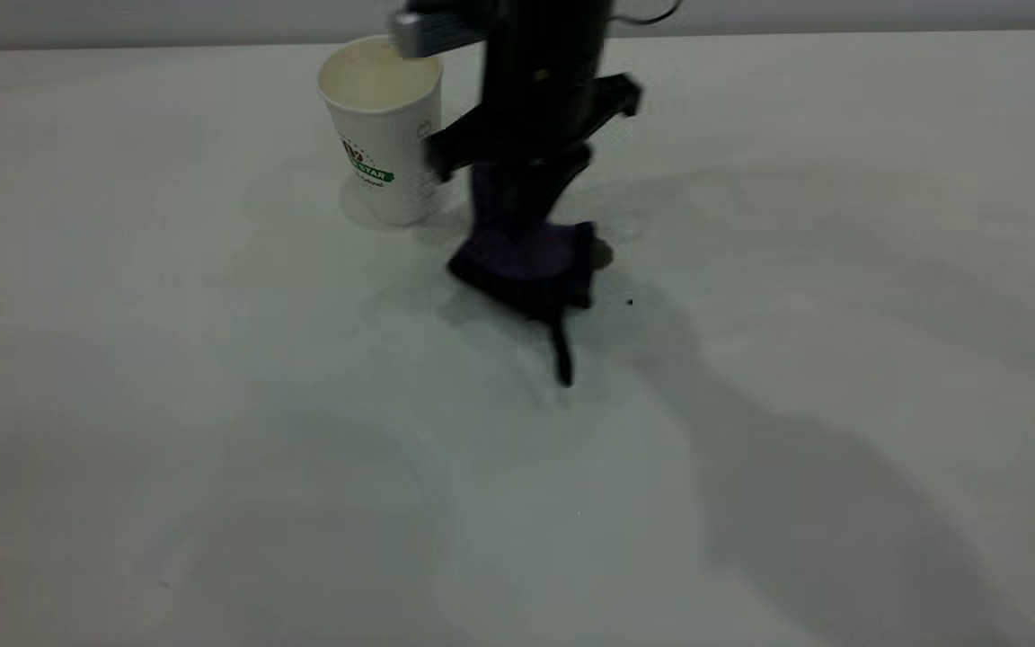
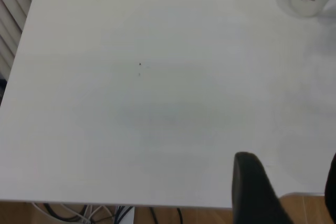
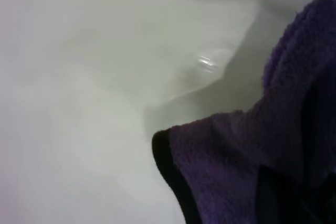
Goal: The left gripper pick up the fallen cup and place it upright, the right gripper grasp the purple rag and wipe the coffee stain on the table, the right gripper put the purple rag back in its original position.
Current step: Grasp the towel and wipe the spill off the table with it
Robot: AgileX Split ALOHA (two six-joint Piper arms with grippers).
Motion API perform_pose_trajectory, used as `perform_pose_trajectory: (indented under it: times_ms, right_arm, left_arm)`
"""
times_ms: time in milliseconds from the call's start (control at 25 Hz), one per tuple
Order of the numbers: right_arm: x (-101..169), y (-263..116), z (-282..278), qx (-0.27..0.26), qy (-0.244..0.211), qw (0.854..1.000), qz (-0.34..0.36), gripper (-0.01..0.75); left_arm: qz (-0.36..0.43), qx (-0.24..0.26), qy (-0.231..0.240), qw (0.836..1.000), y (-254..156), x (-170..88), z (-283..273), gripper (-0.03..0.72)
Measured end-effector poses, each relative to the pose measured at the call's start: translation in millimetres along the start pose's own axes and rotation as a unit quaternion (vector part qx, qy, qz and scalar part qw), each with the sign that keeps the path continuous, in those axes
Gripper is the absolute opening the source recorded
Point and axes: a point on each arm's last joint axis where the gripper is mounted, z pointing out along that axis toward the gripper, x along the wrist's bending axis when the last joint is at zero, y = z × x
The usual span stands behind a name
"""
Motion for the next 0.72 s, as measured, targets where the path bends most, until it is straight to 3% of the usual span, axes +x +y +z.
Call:
perform_pose_trajectory:
  times_ms: [200, 440, 600, 720]
  right_arm:
    - [3.3, -7.5, 30.6, -0.002, 0.007, 1.0, 0.017, 0.091]
    - [-14.2, -10.0, 47.8, -0.012, 0.002, 0.999, 0.043, 0.091]
    - [-48.9, -8.2, 46.1, -0.019, -0.006, 0.997, 0.081, 0.091]
    - [-90.9, -10.9, 40.0, -0.016, -0.014, 0.992, 0.122, 0.091]
  left_arm:
    - [0.0, 0.0, 0.0, 1.0, 0.0, 0.0, 0.0, 0.401]
    - [0.0, 0.0, 0.0, 1.0, 0.0, 0.0, 0.0, 0.401]
    - [0.0, 0.001, 0.0, 1.0, -0.1, 0.0, 0.0, 0.401]
    - [0.0, 0.001, 0.0, 1.0, -0.1, 0.0, 0.0, 0.401]
